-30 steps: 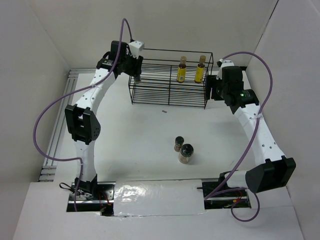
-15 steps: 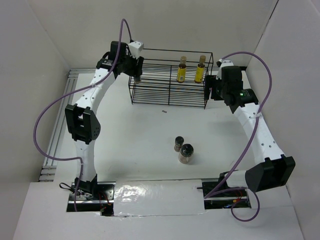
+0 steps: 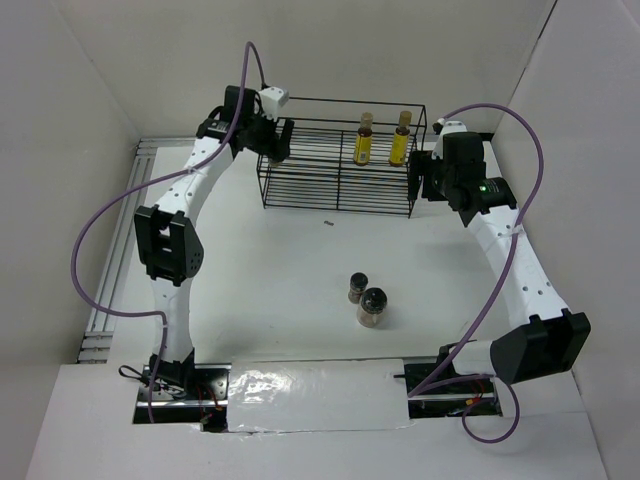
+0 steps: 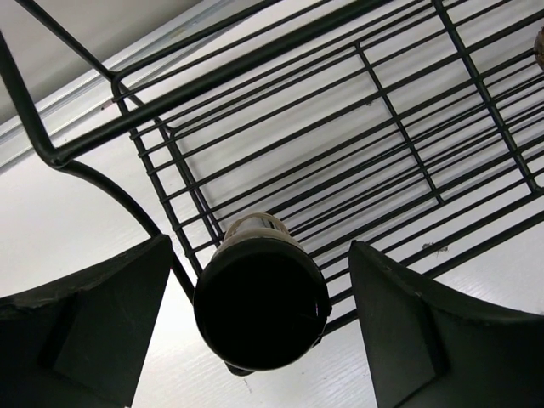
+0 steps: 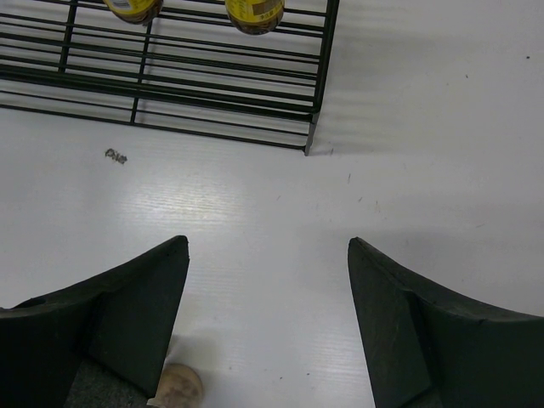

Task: Organize the condiment bottles

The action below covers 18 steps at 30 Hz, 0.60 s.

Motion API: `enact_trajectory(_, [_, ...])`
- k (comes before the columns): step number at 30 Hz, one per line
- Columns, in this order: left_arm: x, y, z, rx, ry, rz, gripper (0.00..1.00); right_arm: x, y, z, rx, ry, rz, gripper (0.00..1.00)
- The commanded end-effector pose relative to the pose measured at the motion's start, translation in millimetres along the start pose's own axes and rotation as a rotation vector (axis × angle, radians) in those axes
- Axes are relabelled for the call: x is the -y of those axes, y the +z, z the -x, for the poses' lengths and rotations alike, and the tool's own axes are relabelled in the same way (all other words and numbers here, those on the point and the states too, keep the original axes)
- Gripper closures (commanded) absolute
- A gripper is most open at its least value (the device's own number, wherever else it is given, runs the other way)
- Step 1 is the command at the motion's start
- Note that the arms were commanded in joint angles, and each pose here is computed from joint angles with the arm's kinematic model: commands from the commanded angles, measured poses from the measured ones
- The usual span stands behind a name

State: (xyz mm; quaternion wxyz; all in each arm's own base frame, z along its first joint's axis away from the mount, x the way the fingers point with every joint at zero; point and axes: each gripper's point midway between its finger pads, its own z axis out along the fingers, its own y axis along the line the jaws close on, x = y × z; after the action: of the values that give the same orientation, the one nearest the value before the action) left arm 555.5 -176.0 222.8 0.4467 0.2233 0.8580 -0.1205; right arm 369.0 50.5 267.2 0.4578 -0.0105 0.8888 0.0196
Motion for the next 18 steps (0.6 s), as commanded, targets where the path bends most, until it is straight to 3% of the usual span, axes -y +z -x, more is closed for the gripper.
enact_trajectory(1, [-4, -22, 41, 0.111, 0.010, 0.024, 0.02, 1, -5, 7, 0.014, 0.004, 0.000, 0.18])
enact_trajectory(12, [-18, -56, 84, 0.238, 0.016, 0.102, 0.01, -2, -7, 4, 0.006, 0.002, 0.021, 0.17])
enact_trajectory(18, [14, -101, 117, 0.347, 0.021, 0.006, 0.01, -3, -18, 11, 0.041, 0.023, 0.026, 0.14])
